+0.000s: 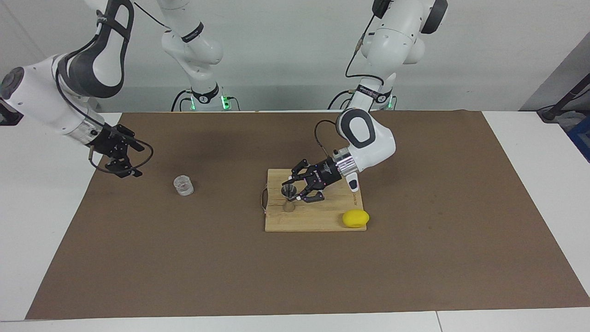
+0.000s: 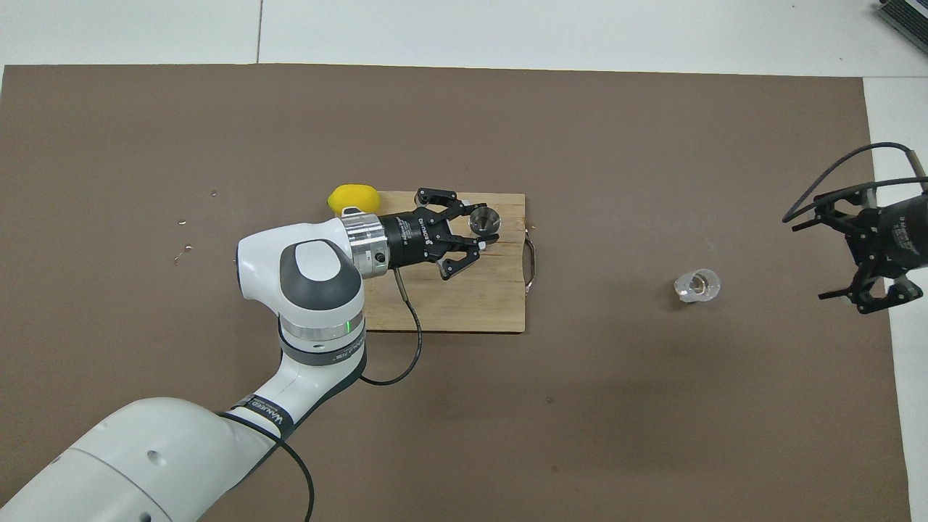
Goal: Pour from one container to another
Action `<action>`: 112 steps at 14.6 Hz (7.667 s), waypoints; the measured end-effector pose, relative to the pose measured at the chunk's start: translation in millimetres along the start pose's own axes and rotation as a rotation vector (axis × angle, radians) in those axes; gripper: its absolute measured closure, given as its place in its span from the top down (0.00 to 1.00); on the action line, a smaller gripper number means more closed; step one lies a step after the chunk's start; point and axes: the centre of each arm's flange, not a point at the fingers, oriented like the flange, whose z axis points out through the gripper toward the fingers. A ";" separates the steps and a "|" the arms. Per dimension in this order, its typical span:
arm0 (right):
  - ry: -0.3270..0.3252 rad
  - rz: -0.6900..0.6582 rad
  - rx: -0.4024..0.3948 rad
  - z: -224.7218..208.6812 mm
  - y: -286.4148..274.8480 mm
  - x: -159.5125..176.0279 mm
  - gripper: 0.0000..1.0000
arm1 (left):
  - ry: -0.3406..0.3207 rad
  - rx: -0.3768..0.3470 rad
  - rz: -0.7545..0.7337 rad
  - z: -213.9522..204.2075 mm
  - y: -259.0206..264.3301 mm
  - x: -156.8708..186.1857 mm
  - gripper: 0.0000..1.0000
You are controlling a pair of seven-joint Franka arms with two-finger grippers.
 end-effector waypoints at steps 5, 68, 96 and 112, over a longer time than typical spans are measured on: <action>-0.107 0.029 0.008 53.8 8.3 37.4 1.00 | 0.006 -0.002 0.016 -2.3 2.5 -2.4 1.00; -0.256 0.010 0.085 137.7 -29.9 -25.7 0.51 | 0.853 1.096 1.678 -380.7 33.7 -168.4 1.00; 0.218 0.095 0.189 148.3 -115.8 -370.0 0.51 | 0.860 1.059 1.743 -391.9 33.9 -177.2 1.00; 0.409 -0.098 0.134 157.2 -106.1 -408.8 0.51 | 0.858 1.062 1.740 -392.0 33.7 -176.6 1.00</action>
